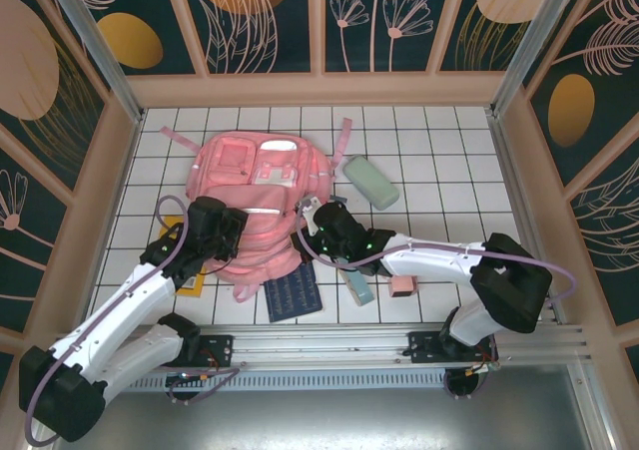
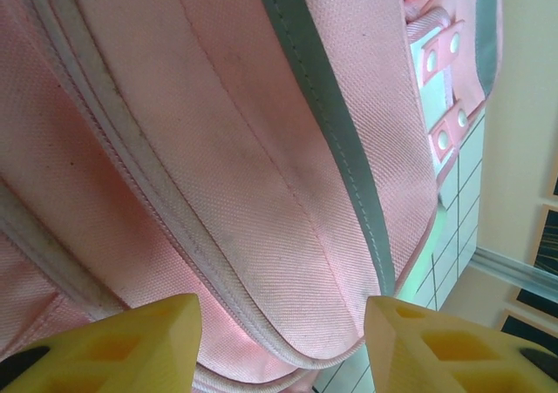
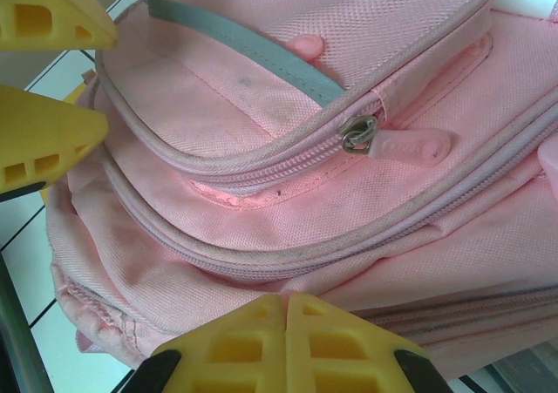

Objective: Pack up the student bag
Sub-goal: Place the student bag at the bottom-center of the table.

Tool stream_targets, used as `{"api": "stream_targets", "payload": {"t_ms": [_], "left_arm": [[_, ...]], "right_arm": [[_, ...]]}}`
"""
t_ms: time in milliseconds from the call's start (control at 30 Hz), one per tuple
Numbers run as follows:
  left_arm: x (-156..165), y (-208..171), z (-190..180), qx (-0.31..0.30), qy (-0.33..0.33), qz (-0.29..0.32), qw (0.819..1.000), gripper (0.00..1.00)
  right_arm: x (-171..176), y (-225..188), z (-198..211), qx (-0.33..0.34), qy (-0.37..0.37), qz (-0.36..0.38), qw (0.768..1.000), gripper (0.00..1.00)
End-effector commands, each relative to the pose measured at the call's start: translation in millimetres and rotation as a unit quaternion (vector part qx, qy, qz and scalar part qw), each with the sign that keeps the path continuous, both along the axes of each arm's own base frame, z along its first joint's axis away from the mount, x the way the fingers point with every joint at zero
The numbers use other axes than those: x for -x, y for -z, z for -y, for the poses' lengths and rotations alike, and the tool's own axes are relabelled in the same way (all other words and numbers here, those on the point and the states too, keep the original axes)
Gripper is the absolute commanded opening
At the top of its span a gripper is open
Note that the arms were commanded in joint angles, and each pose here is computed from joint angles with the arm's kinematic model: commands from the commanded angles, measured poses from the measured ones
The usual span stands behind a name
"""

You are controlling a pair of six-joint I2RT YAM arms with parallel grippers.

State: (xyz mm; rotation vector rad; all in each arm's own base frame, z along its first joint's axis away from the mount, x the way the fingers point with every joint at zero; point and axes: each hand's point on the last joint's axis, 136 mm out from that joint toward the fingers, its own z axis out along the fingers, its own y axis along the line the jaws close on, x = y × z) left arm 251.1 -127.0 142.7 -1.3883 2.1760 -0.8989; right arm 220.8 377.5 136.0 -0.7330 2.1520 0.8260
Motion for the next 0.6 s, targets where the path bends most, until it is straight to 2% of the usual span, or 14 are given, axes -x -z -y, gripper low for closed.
{"api": "stream_targets", "payload": {"t_ms": [0,400,567], "left_arm": [[5.2,12.1,-2.4,0.003,-0.007,-0.02,1.0,0.53],[5.7,22.5,-1.2,0.006,-0.008,-0.028,1.0,0.53],[-5.1,26.3,-0.6,-0.002,-0.013,-0.014,1.0,0.52]], "right_arm": [[4.1,-9.3,-13.1,-0.013,-0.02,0.011,1.0,0.0],[5.6,-8.2,-13.0,-0.013,-0.02,0.01,1.0,0.0],[9.0,-8.2,-15.9,-0.014,-0.026,0.011,0.999,0.0]]}}
